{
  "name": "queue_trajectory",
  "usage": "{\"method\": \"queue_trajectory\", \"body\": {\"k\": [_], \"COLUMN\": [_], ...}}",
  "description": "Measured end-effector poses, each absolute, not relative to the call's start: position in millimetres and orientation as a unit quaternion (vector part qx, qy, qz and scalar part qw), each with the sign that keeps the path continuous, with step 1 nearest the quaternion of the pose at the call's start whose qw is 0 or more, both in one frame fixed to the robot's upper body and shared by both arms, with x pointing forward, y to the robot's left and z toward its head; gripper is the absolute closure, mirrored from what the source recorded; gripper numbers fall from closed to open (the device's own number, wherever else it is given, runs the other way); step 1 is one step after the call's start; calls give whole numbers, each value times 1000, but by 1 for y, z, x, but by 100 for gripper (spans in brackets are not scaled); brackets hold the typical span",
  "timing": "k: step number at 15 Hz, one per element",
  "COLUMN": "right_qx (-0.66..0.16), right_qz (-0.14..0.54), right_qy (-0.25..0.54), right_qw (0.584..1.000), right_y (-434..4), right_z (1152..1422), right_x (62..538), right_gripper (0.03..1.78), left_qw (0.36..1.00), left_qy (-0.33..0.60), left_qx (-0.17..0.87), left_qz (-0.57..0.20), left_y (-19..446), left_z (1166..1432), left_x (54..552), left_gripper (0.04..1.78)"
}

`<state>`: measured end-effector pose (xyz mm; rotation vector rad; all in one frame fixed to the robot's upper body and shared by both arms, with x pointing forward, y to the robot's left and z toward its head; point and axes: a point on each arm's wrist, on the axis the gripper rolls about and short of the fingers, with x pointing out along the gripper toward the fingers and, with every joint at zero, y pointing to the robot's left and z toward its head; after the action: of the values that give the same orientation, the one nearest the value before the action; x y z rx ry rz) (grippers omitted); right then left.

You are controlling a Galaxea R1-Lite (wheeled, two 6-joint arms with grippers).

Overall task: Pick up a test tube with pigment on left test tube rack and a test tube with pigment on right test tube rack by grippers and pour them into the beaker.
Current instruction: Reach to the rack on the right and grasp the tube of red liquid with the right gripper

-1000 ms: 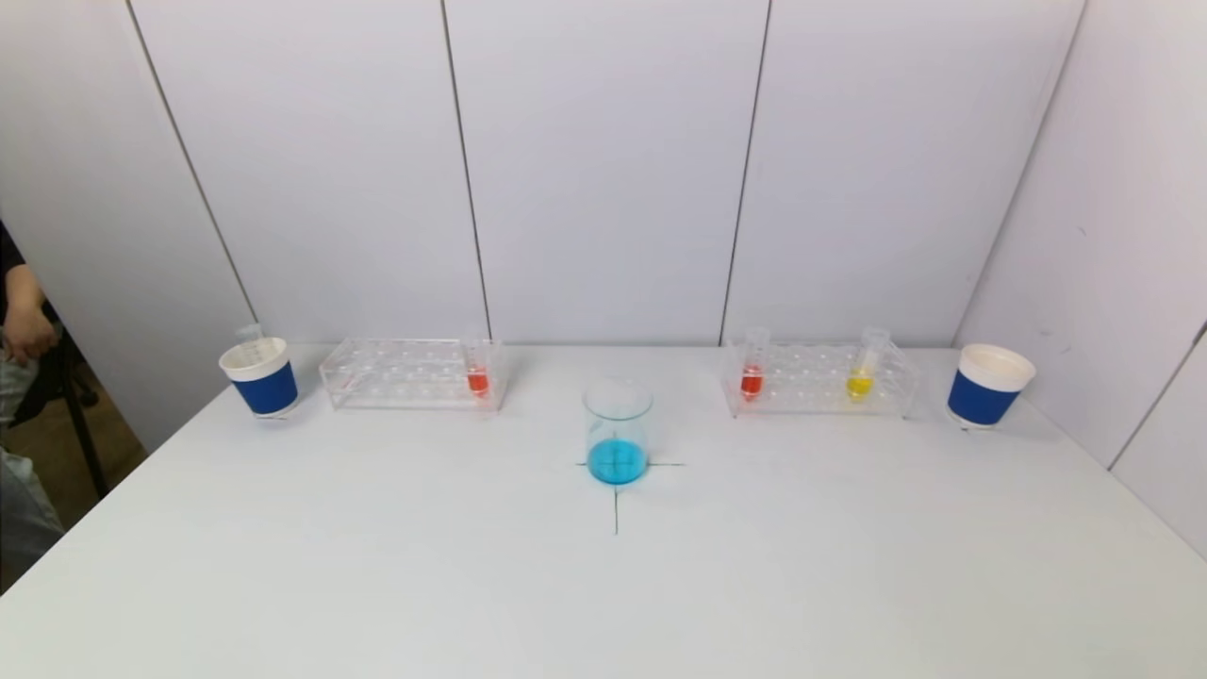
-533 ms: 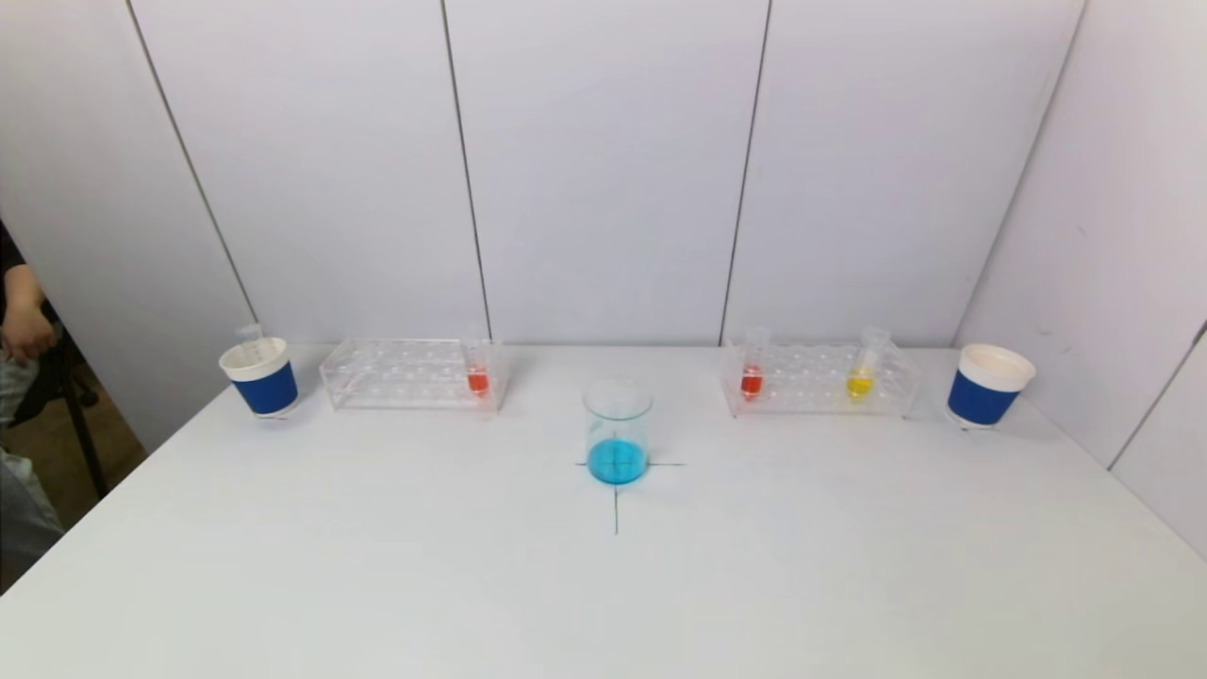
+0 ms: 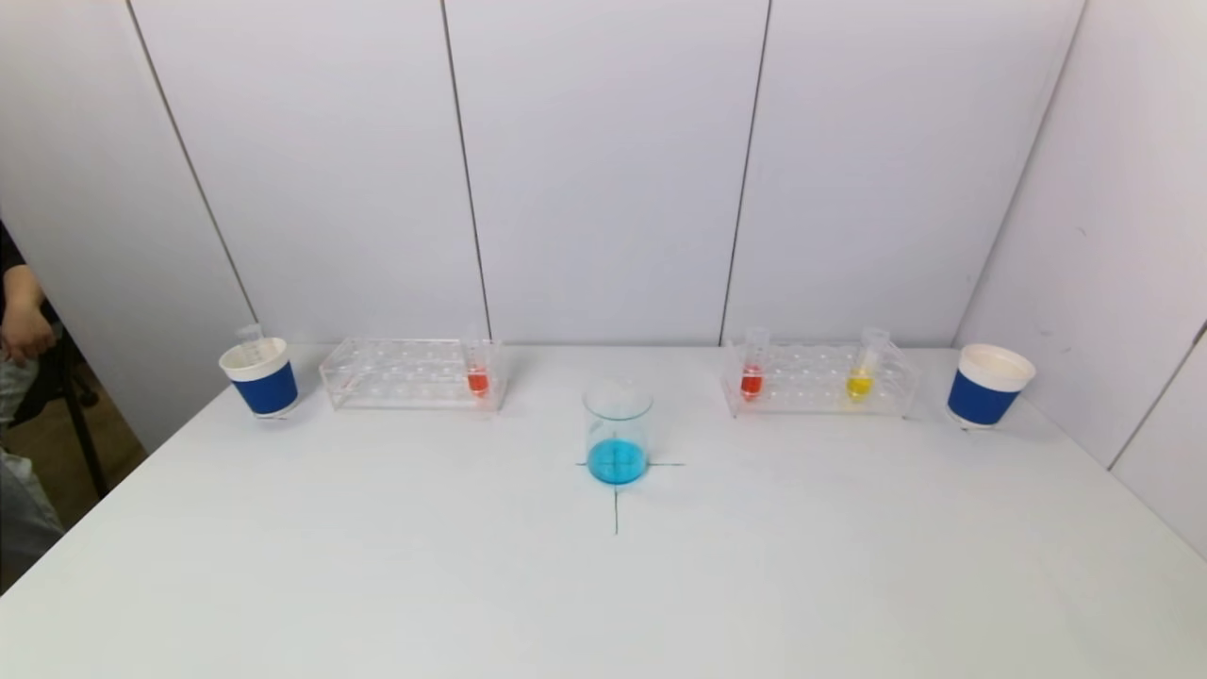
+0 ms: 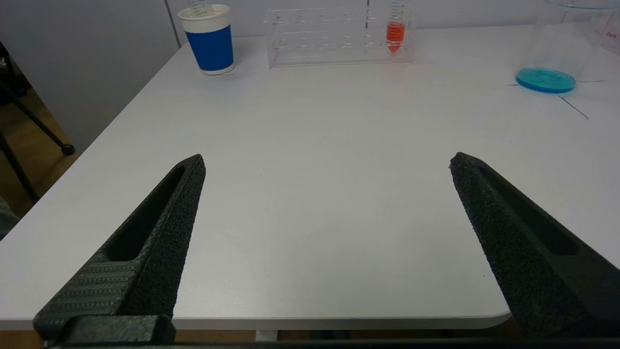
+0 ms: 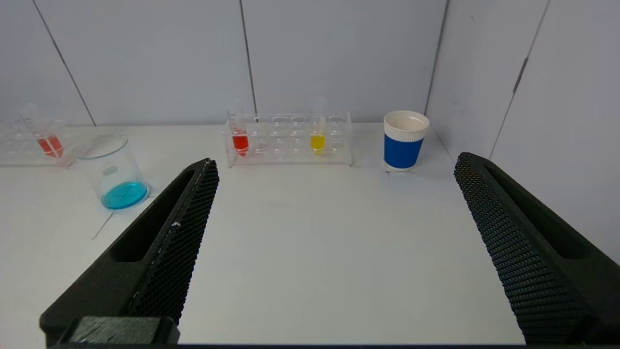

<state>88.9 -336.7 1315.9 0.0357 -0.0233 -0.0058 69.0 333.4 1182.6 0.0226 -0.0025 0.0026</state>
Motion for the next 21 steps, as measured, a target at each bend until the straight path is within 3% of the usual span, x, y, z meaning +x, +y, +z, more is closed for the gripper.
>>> {"method": "queue_trajectory", "body": {"k": [8, 11, 15, 21], "right_qx": [12, 10, 6, 6], "right_qz": [-2, 0, 2, 24], "right_qy": [1, 11, 15, 27], "right_qw": [1000, 1000, 1000, 999], "right_y": [-334, -319, -280, -233], "right_z": [1388, 1402, 1400, 1372], "right_x": [187, 224, 267, 313], "right_gripper": [4, 4, 4, 4], "left_qw": [1000, 1000, 1000, 1000], "left_qy": [-1, -1, -1, -1], "left_qx": [11, 11, 11, 11], "left_qz": [1, 2, 1, 1], "left_y": [333, 333, 333, 333], "left_z": [1183, 1183, 1183, 1183], "left_x": [69, 69, 69, 69], "left_gripper": [6, 6, 6, 6]}}
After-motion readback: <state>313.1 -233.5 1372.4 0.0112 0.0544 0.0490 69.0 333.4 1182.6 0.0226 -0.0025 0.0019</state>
